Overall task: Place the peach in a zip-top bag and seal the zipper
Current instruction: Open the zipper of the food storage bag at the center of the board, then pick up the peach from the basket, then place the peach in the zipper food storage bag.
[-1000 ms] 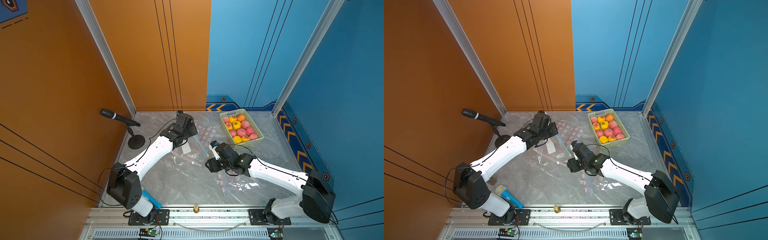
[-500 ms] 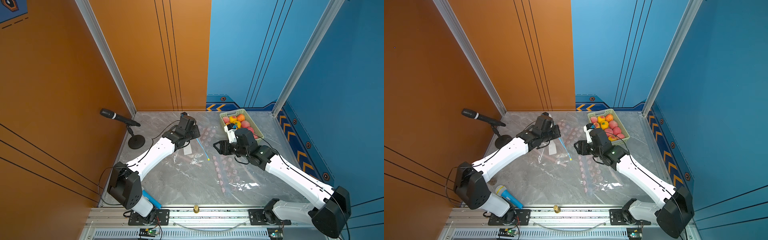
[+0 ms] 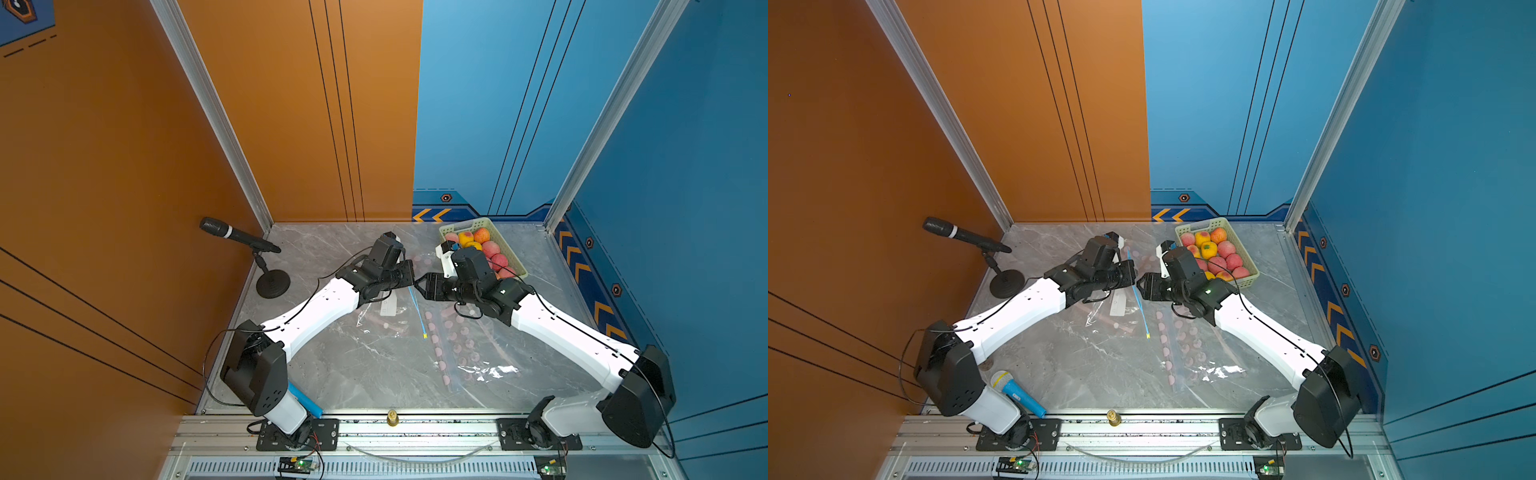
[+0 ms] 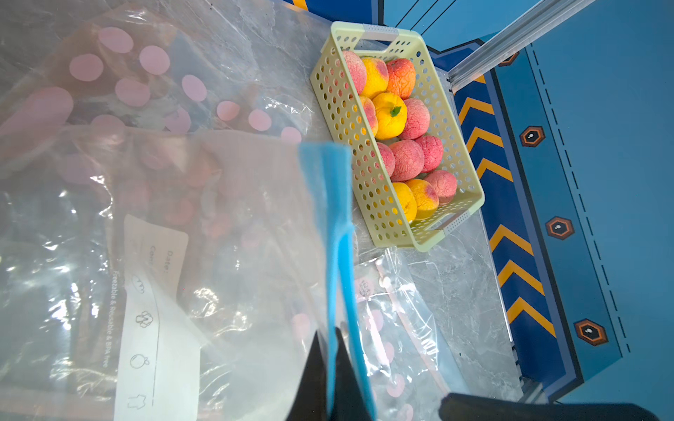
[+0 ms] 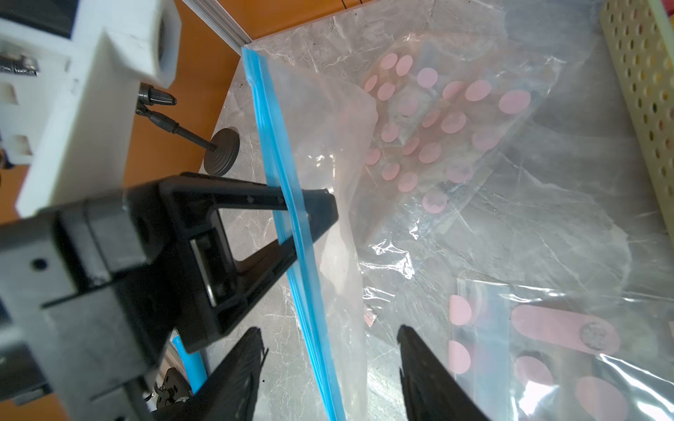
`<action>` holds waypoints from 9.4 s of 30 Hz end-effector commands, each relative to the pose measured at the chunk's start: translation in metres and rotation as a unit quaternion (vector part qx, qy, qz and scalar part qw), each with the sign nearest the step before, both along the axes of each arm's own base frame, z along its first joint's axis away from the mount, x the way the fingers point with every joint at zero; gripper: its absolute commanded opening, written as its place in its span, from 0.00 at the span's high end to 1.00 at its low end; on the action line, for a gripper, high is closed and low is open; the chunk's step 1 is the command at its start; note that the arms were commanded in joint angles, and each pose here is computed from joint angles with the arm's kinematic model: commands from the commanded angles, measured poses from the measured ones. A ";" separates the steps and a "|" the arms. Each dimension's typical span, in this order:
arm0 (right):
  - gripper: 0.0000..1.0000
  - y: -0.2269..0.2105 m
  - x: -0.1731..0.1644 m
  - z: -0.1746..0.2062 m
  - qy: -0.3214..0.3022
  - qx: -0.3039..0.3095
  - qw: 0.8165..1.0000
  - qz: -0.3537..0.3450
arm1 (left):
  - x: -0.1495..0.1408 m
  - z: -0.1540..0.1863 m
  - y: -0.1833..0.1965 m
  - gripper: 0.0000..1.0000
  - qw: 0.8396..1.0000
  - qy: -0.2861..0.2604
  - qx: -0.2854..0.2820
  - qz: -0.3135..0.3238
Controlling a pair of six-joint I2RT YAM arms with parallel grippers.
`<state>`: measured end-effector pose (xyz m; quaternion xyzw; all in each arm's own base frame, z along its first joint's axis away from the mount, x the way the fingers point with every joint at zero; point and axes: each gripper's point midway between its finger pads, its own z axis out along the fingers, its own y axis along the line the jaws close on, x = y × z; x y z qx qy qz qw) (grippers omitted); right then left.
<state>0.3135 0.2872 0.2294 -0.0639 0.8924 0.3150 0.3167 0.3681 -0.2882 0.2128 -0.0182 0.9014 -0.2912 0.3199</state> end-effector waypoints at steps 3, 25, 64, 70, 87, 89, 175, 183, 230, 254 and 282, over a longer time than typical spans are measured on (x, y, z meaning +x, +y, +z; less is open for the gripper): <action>0.39 0.007 -0.007 -0.012 0.006 -0.049 0.999 -0.001 | -0.005 0.000 -0.006 1.00 1.000 0.000 -0.003 -0.018; 0.59 -0.018 0.011 -0.055 0.033 -0.088 0.994 -0.049 | -0.033 0.024 -0.004 1.00 0.999 -0.005 0.021 -0.043; 0.45 0.006 -0.003 -0.067 0.047 -0.136 0.989 0.015 | -0.063 0.007 0.067 1.00 0.971 0.058 0.210 -0.096; 0.38 0.016 -0.008 -0.047 0.040 -0.109 0.993 0.032 | -0.053 -0.010 0.057 1.00 0.965 0.071 0.227 -0.110; 0.32 0.028 -0.014 -0.033 0.038 -0.076 0.995 0.055 | -0.038 0.003 0.038 1.00 0.972 0.060 0.193 -0.120; 0.30 0.036 -0.012 -0.042 0.043 -0.076 0.995 0.057 | -0.040 0.013 0.033 1.00 0.975 0.055 0.176 -0.127; 0.30 -0.199 0.123 -0.140 0.229 -0.269 0.933 -0.075 | -0.011 0.084 -0.002 1.00 0.943 -0.048 0.309 -0.115; 0.30 -0.201 0.124 -0.164 0.252 -0.285 0.922 -0.068 | -0.006 0.079 -0.007 1.00 0.955 -0.037 0.270 -0.117; 0.62 -0.194 0.113 -0.042 0.074 -0.177 0.969 -0.156 | 0.050 0.040 -0.015 1.00 0.988 0.003 0.154 -0.027; 0.56 -0.014 0.036 0.052 -0.066 0.142 0.988 -0.012 | 0.069 0.040 -0.027 1.00 0.993 0.013 0.119 -0.022; 0.53 -0.034 0.065 -0.001 -0.046 0.048 0.994 -0.087 | 0.025 0.073 -0.048 1.00 0.995 0.005 0.079 -0.067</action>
